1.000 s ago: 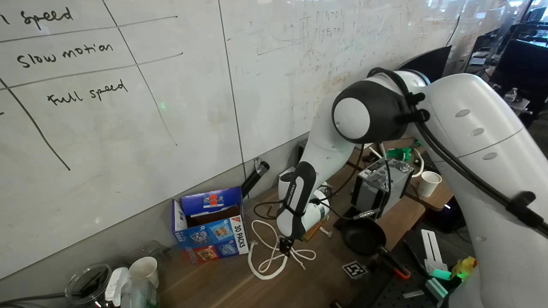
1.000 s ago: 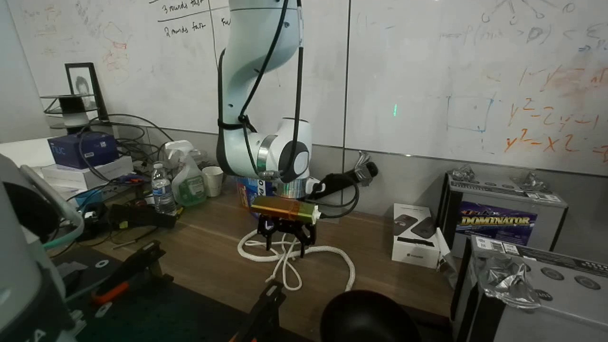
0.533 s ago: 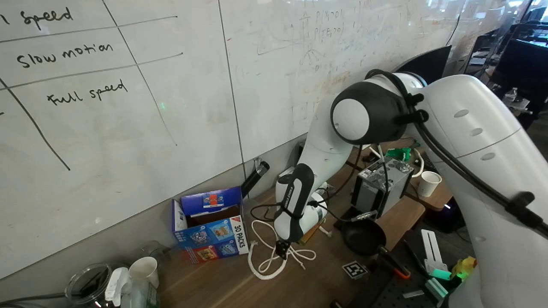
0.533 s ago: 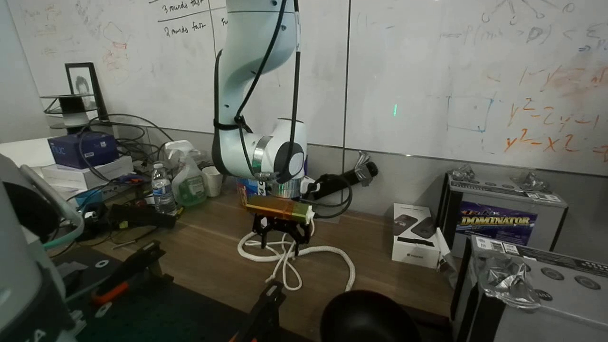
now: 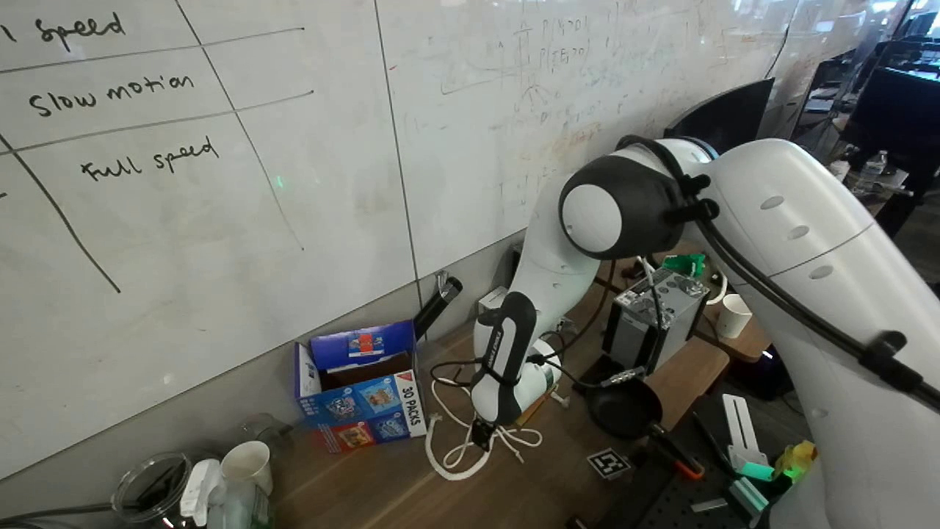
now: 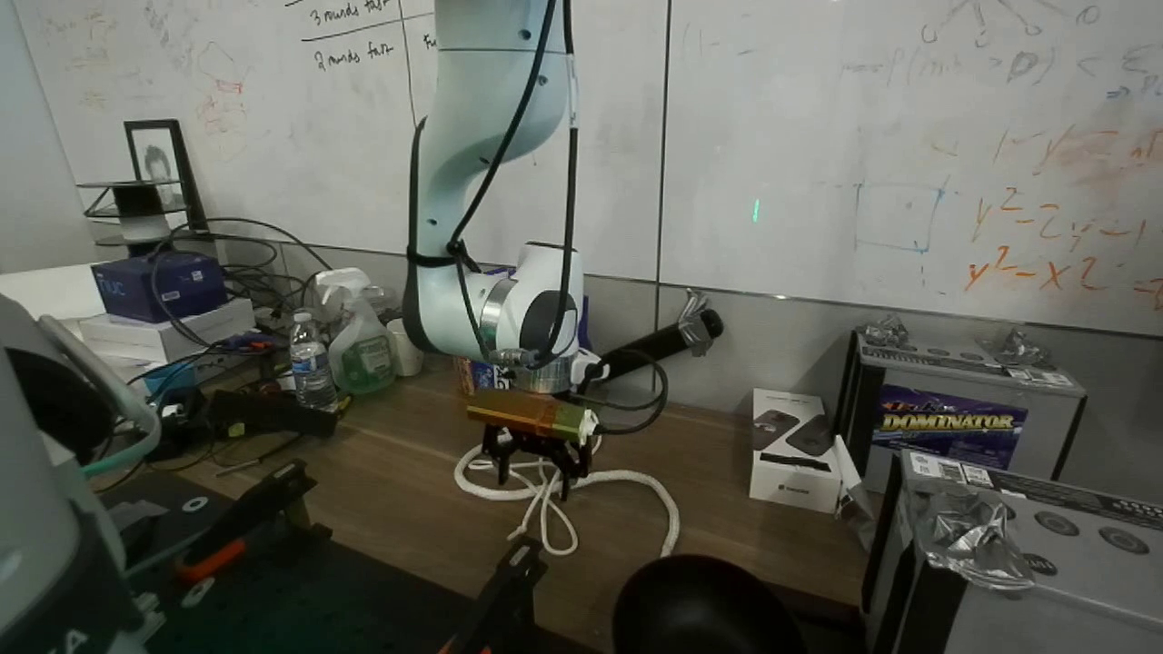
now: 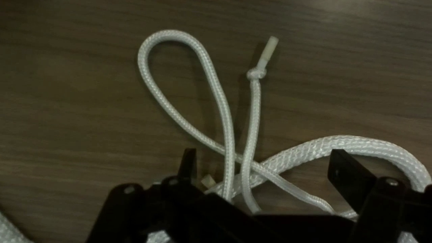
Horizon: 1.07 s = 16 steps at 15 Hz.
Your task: Put the white ropes inside the blue box
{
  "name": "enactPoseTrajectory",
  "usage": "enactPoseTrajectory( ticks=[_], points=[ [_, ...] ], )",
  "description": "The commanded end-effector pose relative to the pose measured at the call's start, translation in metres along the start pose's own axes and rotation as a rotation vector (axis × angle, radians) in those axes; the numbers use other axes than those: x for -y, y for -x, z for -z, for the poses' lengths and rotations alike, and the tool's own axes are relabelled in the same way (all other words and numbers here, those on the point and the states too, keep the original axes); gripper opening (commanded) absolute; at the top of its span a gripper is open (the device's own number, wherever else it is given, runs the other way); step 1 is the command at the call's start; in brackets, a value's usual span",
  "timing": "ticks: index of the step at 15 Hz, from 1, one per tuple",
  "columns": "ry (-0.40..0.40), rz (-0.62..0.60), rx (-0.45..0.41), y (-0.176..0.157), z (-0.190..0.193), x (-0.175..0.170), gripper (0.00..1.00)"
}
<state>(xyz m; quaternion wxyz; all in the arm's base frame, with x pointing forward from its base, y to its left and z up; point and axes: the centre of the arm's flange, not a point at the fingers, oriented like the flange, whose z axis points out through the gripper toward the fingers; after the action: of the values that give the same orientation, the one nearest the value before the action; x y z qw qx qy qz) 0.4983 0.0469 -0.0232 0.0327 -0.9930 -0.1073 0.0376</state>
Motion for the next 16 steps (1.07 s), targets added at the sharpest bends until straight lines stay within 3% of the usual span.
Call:
enactPoseTrajectory(
  ticks=[1,13,16],
  points=[
    [0.007,-0.026,-0.028,-0.007,-0.01,0.004,1.0],
    [0.02,-0.157,-0.089,-0.019,-0.017,0.004,1.0],
    [0.041,-0.157,-0.068,-0.02,-0.019,0.002,1.0]
  ],
)
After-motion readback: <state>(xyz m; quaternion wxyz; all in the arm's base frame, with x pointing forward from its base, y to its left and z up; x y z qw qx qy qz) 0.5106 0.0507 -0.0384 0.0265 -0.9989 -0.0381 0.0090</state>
